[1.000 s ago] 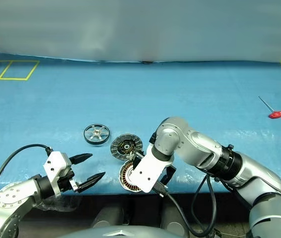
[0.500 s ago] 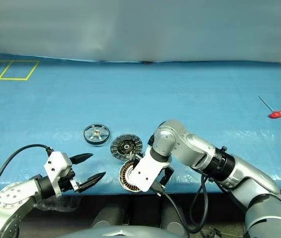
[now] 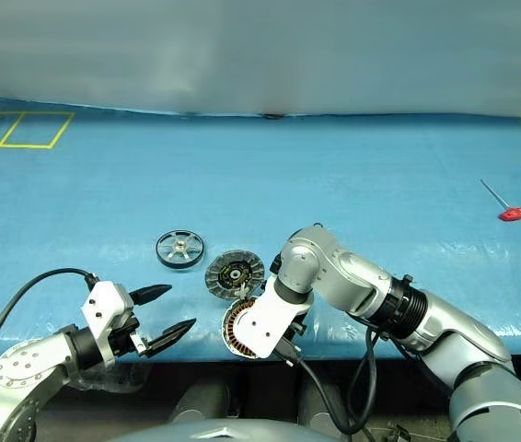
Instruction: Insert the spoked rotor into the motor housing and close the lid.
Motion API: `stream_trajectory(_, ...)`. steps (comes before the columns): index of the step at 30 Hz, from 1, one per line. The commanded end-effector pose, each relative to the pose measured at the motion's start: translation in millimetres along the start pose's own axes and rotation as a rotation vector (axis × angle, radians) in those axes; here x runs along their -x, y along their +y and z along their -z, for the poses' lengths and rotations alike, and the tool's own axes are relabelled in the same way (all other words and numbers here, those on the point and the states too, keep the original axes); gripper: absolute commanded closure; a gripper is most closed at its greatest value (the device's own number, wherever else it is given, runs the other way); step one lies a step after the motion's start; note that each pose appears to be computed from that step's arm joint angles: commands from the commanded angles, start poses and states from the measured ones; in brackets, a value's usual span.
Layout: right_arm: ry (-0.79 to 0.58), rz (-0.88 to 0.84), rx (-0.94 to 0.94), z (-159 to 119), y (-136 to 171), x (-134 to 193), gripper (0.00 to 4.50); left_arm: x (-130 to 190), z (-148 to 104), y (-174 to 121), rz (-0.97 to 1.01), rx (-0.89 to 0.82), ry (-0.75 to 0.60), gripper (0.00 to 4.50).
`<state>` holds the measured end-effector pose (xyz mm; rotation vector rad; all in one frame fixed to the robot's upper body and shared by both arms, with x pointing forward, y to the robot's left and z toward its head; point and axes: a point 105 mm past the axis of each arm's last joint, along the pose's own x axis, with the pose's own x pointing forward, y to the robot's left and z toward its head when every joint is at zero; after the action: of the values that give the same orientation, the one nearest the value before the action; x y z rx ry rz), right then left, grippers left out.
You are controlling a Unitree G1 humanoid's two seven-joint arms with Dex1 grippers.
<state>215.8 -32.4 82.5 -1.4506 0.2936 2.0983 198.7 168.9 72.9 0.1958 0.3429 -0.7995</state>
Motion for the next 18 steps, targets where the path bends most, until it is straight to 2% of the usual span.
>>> stream_trajectory(1,-0.009,0.001,0.027,-4.3,0.5,0.9,2.58,-0.4,-7.9,-2.2,0.003,-0.033,-0.030,0.00)
stream_trajectory(8,-0.008,0.019,0.012,-3.8,-2.3,7.6,2.58,-1.3,-7.8,-2.2,0.006,-0.034,-0.030,0.00)
stream_trajectory(18,0.024,0.115,-0.043,8.4,-26.5,24.4,2.58,-3.6,-7.7,-2.0,0.003,-0.031,-0.037,0.00)
